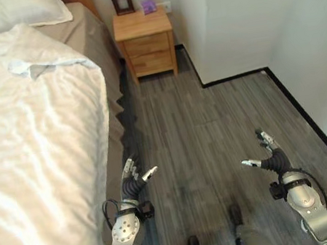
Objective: Making the bed.
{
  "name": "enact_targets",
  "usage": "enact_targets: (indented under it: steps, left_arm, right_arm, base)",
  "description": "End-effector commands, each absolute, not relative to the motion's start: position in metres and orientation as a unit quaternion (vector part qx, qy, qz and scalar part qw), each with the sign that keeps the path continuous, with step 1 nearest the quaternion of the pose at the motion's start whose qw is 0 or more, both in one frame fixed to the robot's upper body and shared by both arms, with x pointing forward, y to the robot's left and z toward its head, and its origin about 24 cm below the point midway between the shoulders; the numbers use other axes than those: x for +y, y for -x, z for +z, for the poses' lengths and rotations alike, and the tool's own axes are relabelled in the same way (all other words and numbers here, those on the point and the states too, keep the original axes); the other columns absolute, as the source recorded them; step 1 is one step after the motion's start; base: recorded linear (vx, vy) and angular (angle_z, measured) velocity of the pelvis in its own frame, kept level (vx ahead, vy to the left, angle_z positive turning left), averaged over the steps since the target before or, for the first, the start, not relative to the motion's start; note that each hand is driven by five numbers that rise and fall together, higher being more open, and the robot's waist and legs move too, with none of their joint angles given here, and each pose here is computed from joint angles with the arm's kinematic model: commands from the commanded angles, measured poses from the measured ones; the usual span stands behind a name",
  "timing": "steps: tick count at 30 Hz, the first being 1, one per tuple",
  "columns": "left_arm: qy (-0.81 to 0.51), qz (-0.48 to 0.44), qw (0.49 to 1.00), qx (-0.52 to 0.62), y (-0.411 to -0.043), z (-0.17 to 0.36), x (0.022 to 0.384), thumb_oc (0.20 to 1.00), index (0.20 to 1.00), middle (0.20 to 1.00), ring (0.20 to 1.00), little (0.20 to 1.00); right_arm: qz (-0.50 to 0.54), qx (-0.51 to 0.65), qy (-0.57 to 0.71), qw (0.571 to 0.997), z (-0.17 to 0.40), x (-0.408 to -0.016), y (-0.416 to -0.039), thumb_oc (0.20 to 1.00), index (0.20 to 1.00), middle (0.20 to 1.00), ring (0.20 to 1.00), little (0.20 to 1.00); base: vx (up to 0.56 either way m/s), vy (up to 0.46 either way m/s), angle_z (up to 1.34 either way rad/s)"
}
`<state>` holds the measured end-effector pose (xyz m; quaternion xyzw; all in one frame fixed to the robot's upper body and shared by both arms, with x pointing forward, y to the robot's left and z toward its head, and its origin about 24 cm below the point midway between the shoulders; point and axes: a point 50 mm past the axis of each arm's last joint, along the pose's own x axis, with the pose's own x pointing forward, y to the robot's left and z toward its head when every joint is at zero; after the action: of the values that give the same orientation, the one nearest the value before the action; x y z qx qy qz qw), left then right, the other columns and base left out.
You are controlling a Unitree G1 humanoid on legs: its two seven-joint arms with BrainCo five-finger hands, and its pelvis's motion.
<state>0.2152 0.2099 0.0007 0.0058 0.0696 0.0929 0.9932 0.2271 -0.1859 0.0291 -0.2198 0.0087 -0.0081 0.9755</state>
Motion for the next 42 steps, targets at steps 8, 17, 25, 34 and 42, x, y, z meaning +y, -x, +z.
enact_targets:
  steps: [8,17,25,34,42]
  left_arm:
    - [0.055,0.069,0.996,0.0,-0.223,0.025,0.191,1.0,1.0,1.0,1.0,1.0]
    - [0.059,0.086,0.995,0.0,-0.222,0.024,0.192,1.0,1.0,1.0,1.0,1.0]
    - [0.046,0.061,0.997,0.014,-0.224,0.019,0.183,1.0,1.0,1.0,1.0,1.0]
    - [0.037,0.049,0.998,0.024,-0.221,0.016,0.184,1.0,1.0,1.0,1.0,1.0]
    - [0.068,0.071,0.972,0.213,-0.178,-0.057,0.183,1.0,1.0,1.0,1.0,1.0]
  right_arm:
    - [-0.019,-0.03,0.229,0.973,0.047,-0.202,-0.23,1.0,1.0,1.0,1.0,1.0]
    - [-0.002,-0.037,0.236,0.971,0.051,-0.2,-0.235,1.0,1.0,1.0,1.0,1.0]
    - [0.008,-0.039,0.233,0.972,0.05,-0.195,-0.232,1.0,1.0,1.0,1.0,1.0]
    - [0.015,-0.043,0.21,0.977,0.049,-0.19,-0.227,1.0,1.0,1.0,1.0,1.0]
    - [-0.055,0.182,0.021,0.981,-0.043,-0.203,-0.211,1.0,1.0,1.0,1.0,1.0]
  base:
    - [0.33,-0.251,0.16]
    - [0.28,0.027,-0.45]
    - [0.08,0.051,-0.24]
    - [0.05,0.046,0.02]
    - [-0.13,-0.083,-0.16]
